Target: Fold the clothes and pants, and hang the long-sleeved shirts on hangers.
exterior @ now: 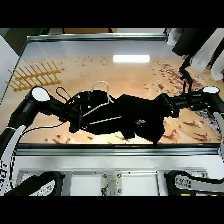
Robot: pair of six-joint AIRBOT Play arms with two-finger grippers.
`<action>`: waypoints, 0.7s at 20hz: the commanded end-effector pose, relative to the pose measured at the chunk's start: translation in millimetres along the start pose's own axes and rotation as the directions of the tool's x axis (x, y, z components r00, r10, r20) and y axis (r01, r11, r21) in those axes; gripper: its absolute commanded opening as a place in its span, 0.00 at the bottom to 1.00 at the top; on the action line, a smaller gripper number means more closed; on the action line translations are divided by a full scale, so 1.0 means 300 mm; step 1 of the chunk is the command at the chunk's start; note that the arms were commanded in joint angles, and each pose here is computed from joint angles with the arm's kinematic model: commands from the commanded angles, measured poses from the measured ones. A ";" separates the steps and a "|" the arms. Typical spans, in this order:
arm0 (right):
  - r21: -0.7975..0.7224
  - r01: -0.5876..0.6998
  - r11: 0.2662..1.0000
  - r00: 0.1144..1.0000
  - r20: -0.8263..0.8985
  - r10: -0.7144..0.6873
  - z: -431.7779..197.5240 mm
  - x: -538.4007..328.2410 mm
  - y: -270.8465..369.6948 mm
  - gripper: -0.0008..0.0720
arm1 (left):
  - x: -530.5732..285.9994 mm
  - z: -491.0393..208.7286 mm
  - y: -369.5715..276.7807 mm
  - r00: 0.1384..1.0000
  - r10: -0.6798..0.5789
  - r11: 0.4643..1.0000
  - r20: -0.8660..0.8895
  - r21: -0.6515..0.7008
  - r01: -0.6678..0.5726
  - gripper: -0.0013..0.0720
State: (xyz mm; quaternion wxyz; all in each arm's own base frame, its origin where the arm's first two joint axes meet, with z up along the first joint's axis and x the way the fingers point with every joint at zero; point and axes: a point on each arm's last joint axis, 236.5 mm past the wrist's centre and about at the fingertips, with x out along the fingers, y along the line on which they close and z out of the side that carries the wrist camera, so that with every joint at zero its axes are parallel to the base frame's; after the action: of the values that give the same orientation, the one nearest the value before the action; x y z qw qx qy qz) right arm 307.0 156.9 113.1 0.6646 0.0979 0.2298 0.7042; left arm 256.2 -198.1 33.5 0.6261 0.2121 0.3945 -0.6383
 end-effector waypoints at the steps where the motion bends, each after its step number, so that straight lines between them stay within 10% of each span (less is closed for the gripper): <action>1: -0.005 -0.056 0.998 0.998 0.003 0.056 0.003 0.059 0.014 0.56 | 0.001 0.001 0.001 1.000 0.001 1.000 0.000 -0.001 -0.001 0.04; 14: 0.026 -0.078 0.997 0.997 0.001 0.078 0.006 0.104 0.015 0.56 | 0.000 0.001 0.001 1.000 0.001 1.000 0.000 -0.001 -0.001 0.04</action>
State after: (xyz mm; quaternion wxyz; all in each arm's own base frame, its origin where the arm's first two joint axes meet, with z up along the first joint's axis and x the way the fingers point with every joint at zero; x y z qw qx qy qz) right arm 300.4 186.5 111.8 0.6354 0.1136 0.2338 0.7272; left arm 255.9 -193.5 29.6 0.6226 0.2203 0.4017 -0.6344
